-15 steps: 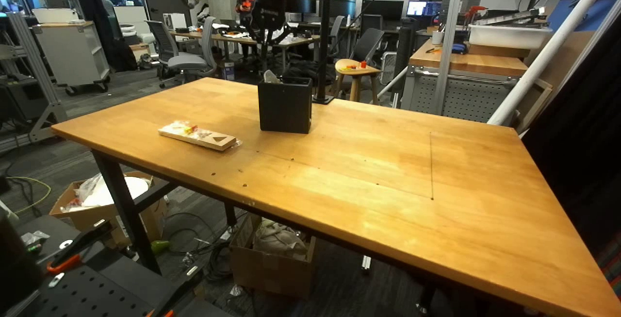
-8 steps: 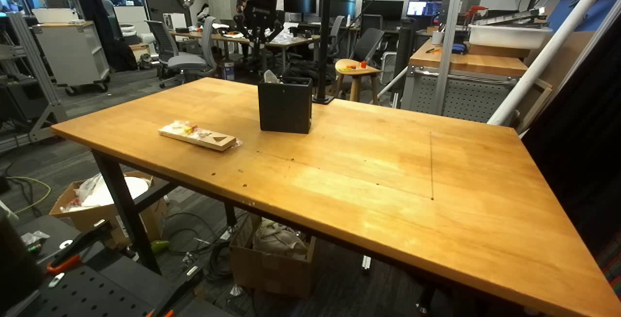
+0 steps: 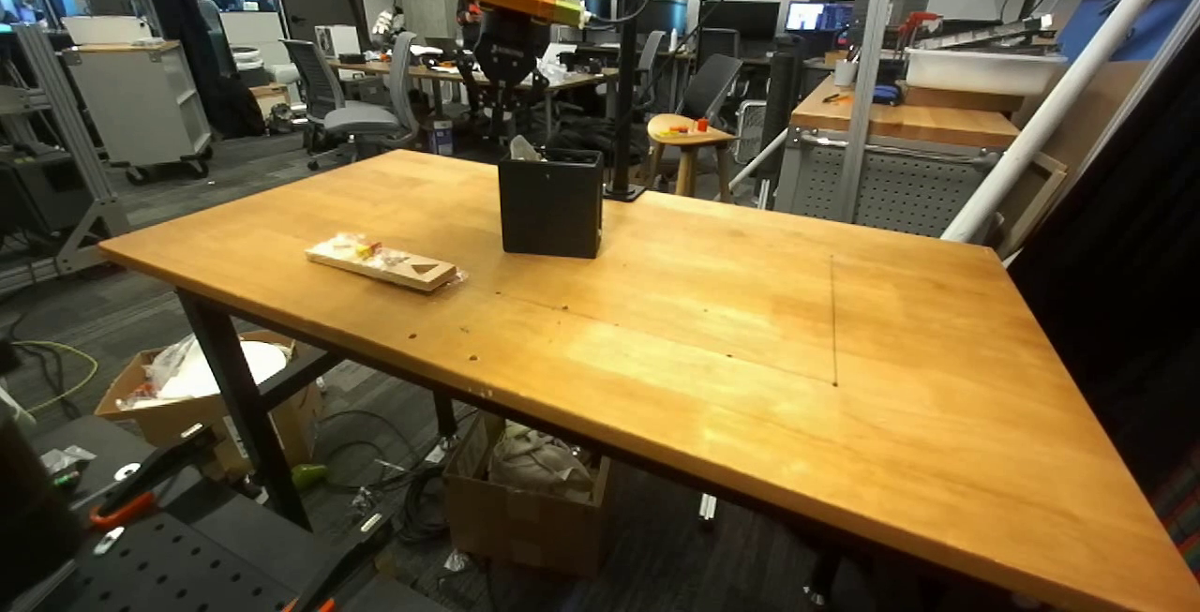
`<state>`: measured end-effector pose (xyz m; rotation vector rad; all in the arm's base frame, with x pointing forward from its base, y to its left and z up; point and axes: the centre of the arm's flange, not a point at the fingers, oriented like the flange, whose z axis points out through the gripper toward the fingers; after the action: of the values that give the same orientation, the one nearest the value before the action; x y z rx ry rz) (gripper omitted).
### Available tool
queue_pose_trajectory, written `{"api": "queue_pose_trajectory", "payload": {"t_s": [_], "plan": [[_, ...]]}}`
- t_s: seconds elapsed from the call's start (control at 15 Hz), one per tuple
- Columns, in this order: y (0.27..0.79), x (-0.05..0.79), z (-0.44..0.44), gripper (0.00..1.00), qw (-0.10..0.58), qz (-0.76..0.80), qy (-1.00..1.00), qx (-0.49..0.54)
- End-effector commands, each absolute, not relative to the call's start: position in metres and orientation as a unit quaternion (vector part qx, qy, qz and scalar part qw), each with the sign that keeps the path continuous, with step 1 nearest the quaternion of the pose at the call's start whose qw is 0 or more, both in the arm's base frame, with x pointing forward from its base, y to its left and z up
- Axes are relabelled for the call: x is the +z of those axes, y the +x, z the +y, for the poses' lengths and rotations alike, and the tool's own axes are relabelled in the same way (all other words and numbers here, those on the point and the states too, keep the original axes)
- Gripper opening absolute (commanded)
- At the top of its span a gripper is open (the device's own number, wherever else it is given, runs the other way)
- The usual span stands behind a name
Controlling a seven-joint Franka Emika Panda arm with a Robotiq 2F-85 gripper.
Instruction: Put the towel into the box.
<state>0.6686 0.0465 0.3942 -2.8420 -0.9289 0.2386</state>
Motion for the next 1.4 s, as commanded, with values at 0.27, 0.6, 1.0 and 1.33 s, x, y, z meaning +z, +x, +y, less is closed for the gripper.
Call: {"api": "queue_pose_trajectory", "payload": {"t_s": [0.27, 0.6, 1.0, 1.33], "plan": [[0.675, 0.398, 0.028, 0.03, 0.068, -0.305, -0.947, 0.078], [0.680, 0.394, 0.020, 0.03, 0.072, -0.304, -0.947, 0.079], [0.683, 0.388, 0.011, 0.03, 0.077, -0.305, -0.946, 0.080], [0.684, 0.381, 0.004, 0.03, 0.084, -0.305, -0.945, 0.080]]}}
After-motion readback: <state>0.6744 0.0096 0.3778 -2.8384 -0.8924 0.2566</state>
